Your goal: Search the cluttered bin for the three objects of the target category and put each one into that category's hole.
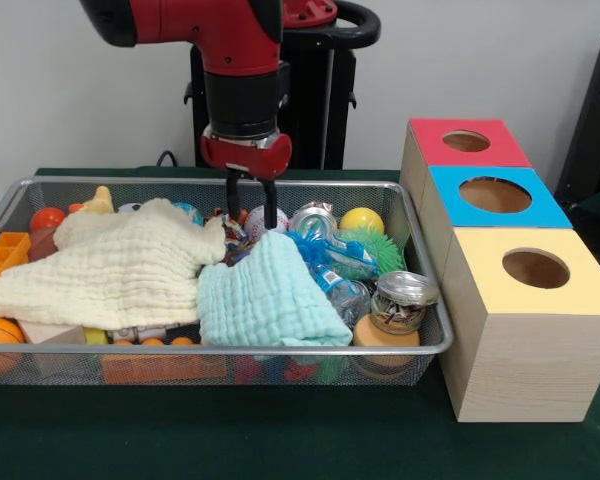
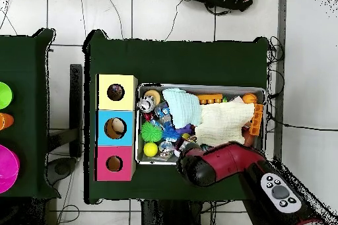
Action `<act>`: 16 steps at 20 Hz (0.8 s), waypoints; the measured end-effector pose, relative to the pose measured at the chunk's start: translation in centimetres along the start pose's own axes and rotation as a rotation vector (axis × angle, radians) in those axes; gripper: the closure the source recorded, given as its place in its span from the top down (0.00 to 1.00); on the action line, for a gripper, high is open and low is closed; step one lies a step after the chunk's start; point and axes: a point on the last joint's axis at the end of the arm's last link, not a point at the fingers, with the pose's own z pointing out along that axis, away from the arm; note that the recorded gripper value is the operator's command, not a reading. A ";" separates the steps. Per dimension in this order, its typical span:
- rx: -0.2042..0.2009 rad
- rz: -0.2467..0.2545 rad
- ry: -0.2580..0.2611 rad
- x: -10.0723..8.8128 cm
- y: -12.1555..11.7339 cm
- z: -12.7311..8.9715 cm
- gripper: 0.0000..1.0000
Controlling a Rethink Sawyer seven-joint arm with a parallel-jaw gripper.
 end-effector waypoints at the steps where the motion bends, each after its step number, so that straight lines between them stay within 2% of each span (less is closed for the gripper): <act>1: 0.000 0.004 0.000 -0.1 -0.2 0.0 1.00; 11: -0.006 0.052 -0.004 -1.1 -2.1 -0.1 1.00; 16: -0.007 0.048 -0.004 -1.1 -1.9 -0.1 1.00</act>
